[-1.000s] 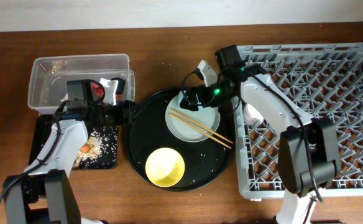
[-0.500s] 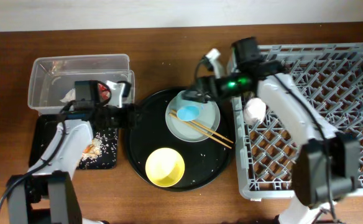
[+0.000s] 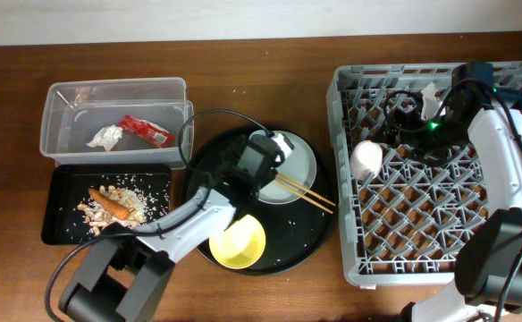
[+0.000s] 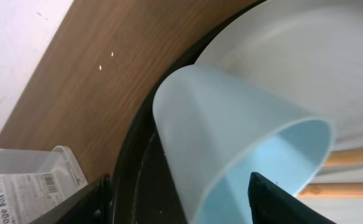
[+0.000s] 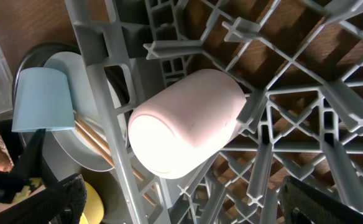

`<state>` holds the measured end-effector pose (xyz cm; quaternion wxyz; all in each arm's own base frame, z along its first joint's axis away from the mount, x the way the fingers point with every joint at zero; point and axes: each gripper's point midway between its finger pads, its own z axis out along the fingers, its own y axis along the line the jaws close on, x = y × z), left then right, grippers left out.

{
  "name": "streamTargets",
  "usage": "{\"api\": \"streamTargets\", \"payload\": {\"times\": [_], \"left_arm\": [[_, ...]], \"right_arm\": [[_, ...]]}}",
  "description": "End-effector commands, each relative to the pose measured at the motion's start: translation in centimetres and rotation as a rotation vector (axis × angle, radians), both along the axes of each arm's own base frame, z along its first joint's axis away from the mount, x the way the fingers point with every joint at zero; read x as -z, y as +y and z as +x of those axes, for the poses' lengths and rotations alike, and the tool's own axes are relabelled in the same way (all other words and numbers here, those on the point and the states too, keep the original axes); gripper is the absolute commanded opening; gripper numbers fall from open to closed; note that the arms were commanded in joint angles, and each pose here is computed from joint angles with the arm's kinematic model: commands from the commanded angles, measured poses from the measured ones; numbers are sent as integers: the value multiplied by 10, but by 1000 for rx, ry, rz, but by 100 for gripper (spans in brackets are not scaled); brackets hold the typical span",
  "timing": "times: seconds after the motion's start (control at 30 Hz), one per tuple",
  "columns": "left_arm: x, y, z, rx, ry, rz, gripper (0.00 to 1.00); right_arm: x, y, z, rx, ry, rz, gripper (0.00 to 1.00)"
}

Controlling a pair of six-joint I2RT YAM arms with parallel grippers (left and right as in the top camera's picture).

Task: Sort waste into correct bins and load items into the dishwasher rack
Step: 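Reach the left gripper to the light-blue cup on the white plate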

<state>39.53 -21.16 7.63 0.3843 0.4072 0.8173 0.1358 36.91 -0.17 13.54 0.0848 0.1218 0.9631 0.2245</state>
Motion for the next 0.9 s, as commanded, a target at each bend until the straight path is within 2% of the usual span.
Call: {"api": "streamTargets", "payload": {"times": [0.0,0.03,0.1,0.13,0.17,0.23,0.33,0.4,0.47,0.5,0.53,0.57,0.63,0.73,0.77,0.87], "left_arm": [[10,6,9,41,60,-80,57],[13,5,9,69,95,-129,43],[15,-15,-3,176,166,-234,29],[16,-16,-3,180,169,-236,20],[16,-15,-3,179,170,-237,20],[21,-15,-4,178,180,-232,7],[34,-15,-4,175,201,-223,3],[28,-17,-1,172,181,-238,9],[1,-19,2,122,146,-321,26],[-13,-18,4,102,126,-358,39],[-41,-31,-3,153,144,-496,57],[-63,-51,-16,274,216,-651,61],[-78,-58,-12,285,240,-782,61],[-67,-79,-25,332,273,-761,62],[-47,-90,-33,330,291,-692,63],[16,-73,-18,102,234,-444,66]], "right_arm": [[-4,-3,-1,-7,-15,-24,98],[-2,-3,-3,-7,-10,-23,98],[0,-3,-4,-8,-4,-22,98],[1,-5,-4,-6,-1,-34,98],[1,-5,-4,-5,-1,-35,98],[1,-5,-4,-6,-1,-36,98],[1,-5,-4,-6,-1,-36,98],[1,-5,-4,-6,-1,-36,98],[1,-5,-4,-6,-1,-36,98],[2,-5,-4,-6,0,-35,98],[2,-5,-5,-6,3,-35,98],[2,-5,-5,-5,4,-34,98],[3,-4,-6,-6,9,-33,98],[8,-4,-10,-7,23,-31,98],[8,-3,-10,-14,21,-32,98],[8,-3,-11,-23,20,-33,98]]}}
